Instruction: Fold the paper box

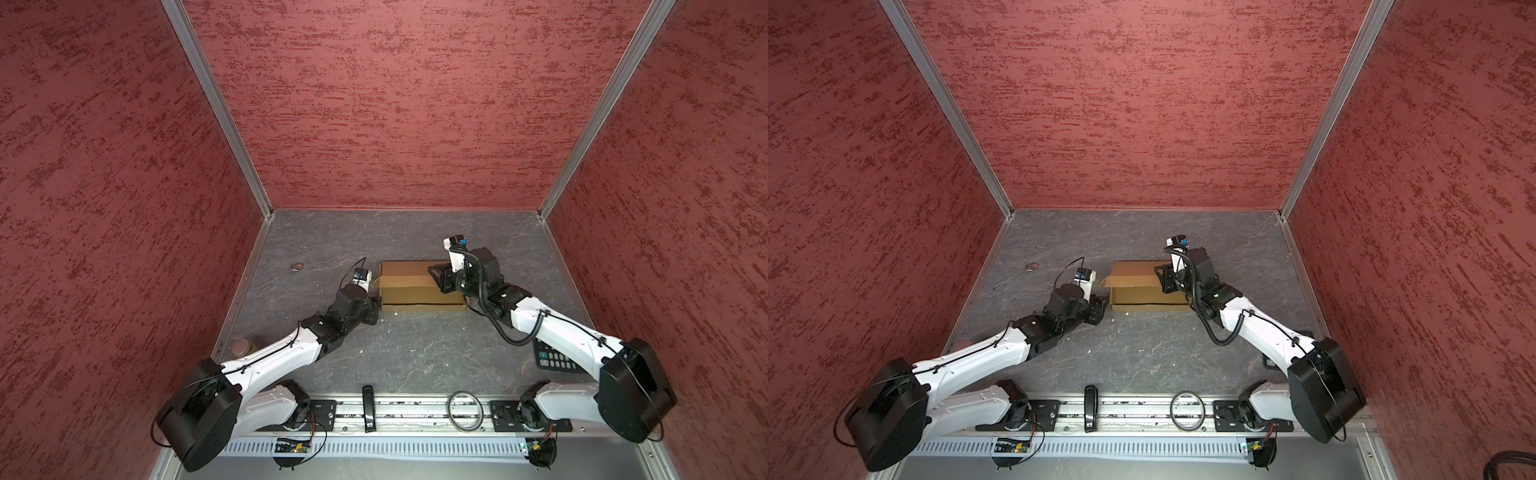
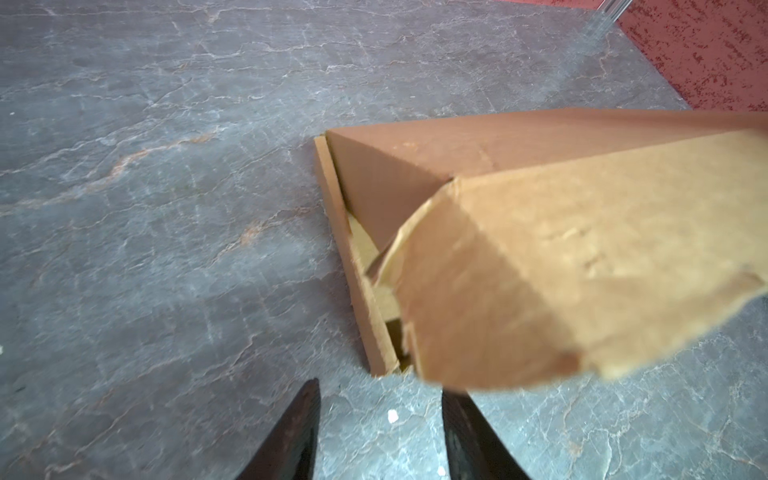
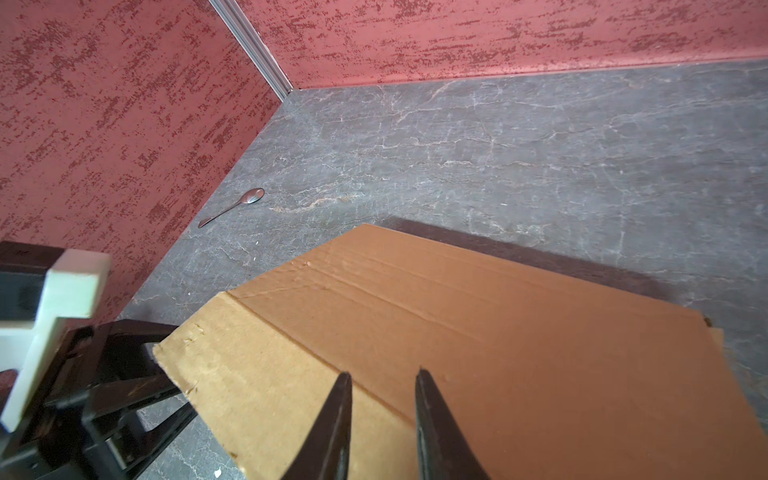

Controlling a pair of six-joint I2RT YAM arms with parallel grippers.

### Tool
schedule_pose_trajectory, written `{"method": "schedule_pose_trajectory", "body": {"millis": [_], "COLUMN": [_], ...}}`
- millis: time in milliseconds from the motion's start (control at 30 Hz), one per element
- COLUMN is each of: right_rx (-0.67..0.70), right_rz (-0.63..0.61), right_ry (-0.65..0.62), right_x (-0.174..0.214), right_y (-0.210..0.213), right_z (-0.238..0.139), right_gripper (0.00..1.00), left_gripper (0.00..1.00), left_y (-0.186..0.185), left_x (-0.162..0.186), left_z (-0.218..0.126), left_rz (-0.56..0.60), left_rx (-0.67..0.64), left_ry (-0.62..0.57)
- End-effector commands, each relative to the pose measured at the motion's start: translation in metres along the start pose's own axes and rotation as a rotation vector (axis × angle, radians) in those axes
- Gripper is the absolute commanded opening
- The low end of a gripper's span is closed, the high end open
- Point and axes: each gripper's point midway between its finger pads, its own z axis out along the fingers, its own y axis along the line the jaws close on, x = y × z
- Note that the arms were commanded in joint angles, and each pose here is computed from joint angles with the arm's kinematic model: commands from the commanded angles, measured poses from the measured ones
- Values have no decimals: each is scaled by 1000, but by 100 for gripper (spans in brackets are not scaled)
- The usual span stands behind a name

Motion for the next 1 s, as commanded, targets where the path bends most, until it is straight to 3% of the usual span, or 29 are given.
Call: {"method": "schedule_pose_trajectory", "body": {"millis": [0, 200, 400, 667, 967], "right_rx": [8, 2, 5, 7, 27], "right_rz": [15, 22, 21, 15, 7], "right_ry": [-19, -3, 14, 39, 81], "right_x": [0, 5, 16, 34, 55], "right_y": [-1, -2, -3, -6, -14], "right_z": [3, 8, 12, 15, 22], "right_gripper": [28, 28, 28, 28, 28], "left_gripper": [52, 62, 75, 79, 80], "left_y": [9, 23, 35, 54, 45], "left_x": [8, 11, -9, -42, -61], "left_z": [-8, -24, -38, -34, -6], "left_rz": [-17, -38, -83, -217, -237], "left_rx": [-34, -86, -103, -19, 84], "left_ry": [7, -3, -56, -57, -23]}}
